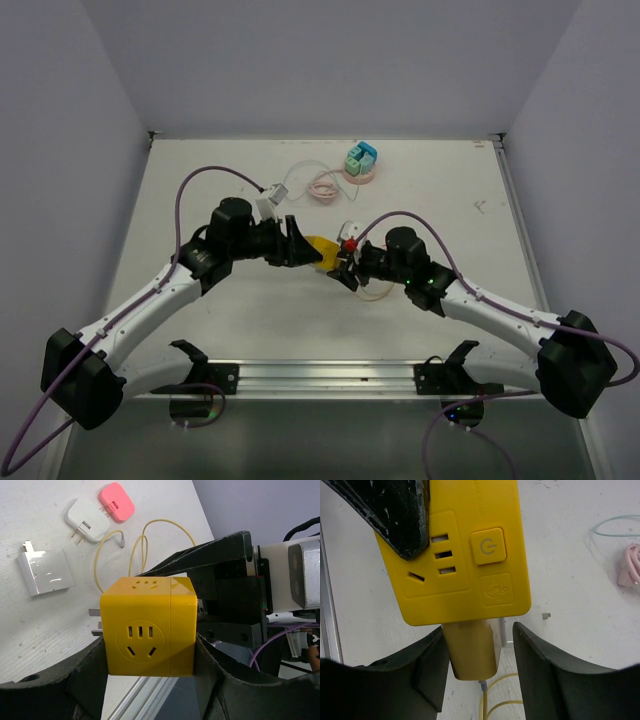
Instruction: Pull the plug off the socket
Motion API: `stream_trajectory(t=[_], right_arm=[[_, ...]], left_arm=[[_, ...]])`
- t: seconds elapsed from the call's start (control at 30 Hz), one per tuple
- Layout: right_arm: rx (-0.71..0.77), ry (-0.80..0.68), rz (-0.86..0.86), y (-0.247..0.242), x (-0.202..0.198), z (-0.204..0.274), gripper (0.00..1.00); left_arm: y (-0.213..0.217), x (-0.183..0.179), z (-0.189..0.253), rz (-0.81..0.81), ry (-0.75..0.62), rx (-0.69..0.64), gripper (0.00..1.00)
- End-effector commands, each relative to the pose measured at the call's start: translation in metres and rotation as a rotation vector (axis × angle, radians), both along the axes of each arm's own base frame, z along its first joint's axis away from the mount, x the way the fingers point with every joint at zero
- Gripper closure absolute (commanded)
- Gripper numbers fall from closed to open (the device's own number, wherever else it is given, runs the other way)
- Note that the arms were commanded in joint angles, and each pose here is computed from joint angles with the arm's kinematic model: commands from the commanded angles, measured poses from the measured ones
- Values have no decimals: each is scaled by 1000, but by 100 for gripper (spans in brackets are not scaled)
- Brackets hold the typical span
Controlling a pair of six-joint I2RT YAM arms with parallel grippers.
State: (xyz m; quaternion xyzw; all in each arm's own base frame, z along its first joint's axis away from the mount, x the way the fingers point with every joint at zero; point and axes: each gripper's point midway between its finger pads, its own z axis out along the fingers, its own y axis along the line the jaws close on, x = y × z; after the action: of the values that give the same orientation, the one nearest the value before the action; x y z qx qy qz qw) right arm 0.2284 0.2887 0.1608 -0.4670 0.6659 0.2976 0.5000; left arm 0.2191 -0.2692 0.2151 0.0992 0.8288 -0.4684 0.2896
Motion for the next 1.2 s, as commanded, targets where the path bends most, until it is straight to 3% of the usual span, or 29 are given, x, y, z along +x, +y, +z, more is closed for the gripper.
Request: stream_trajectory(t=[0.0,0.2,0.33,0.83,1.17], right_arm=[[56,-100,16,13,10,31,46],[40,-91,36,15,6,27,72],[-3,-95,21,8,6,17,100],[-112,-72,-43,-15,5,-16,100],[-136,-55,-54,-18,5,-30,100]], left_arm=[[-8,5,39,-33,-69,-94,100],[-4,9,35,-24,-59,-91,100],[3,15,36,-20,-49,-107,100],[64,60,46,130,-69,-58,100],[95,75,62,221,-94,-105,100]])
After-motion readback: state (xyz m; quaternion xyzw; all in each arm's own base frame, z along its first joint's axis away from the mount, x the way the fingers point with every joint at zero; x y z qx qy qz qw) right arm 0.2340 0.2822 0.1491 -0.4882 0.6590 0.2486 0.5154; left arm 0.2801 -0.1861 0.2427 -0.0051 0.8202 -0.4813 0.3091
